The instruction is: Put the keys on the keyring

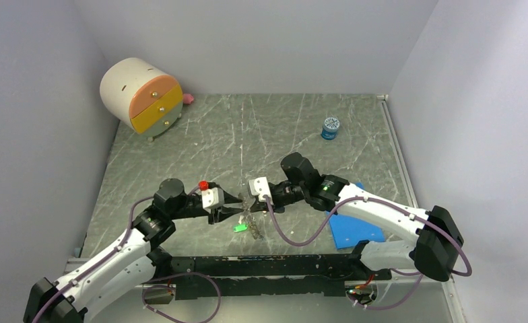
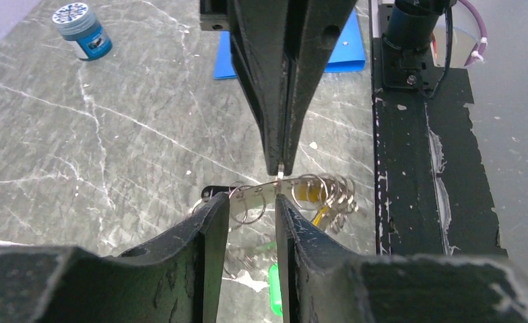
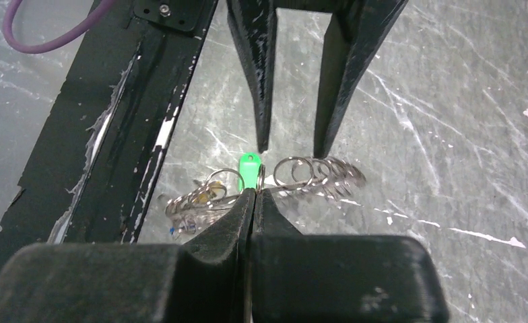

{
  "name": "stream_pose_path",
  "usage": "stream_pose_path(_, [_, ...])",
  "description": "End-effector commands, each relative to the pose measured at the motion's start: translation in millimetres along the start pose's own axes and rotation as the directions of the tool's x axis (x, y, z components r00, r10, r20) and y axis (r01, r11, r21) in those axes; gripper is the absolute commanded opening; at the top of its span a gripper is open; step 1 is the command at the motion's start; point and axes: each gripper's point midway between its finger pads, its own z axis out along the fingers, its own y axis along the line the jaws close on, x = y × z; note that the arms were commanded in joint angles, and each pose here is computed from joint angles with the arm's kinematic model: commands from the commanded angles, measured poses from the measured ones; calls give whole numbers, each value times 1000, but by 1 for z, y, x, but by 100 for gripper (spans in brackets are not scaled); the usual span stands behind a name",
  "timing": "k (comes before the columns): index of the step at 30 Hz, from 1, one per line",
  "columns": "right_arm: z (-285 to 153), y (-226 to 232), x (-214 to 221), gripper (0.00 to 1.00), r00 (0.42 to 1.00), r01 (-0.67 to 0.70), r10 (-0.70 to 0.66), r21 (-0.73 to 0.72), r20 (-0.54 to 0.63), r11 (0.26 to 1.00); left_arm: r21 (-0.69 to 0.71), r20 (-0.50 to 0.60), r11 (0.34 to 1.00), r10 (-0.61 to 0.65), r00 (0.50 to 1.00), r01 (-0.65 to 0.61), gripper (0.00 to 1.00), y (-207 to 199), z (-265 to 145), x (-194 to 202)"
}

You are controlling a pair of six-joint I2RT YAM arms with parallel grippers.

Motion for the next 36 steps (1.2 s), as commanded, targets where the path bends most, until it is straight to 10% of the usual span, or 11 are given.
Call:
stream_pose_path(1, [-3, -14, -30, 0, 993, 63, -68, 54, 96, 997, 37, 40, 996, 81, 996, -83, 37, -2, 5, -18])
stream_pose_path(13, [1, -20, -29, 0, 994, 38, -45, 71, 101, 997, 38, 36, 997, 70, 997, -71, 40, -6, 9, -16])
stream_pose_path(30, [3, -21, -29, 0, 995, 13, -20, 68, 99, 998, 17, 16, 998, 67, 998, -67, 3, -2, 14, -11])
stream_pose_path(36, [1, -24, -29, 0, 994, 13, -23, 88, 107, 996, 9, -4, 999, 47, 999, -47, 5, -1, 13, -10])
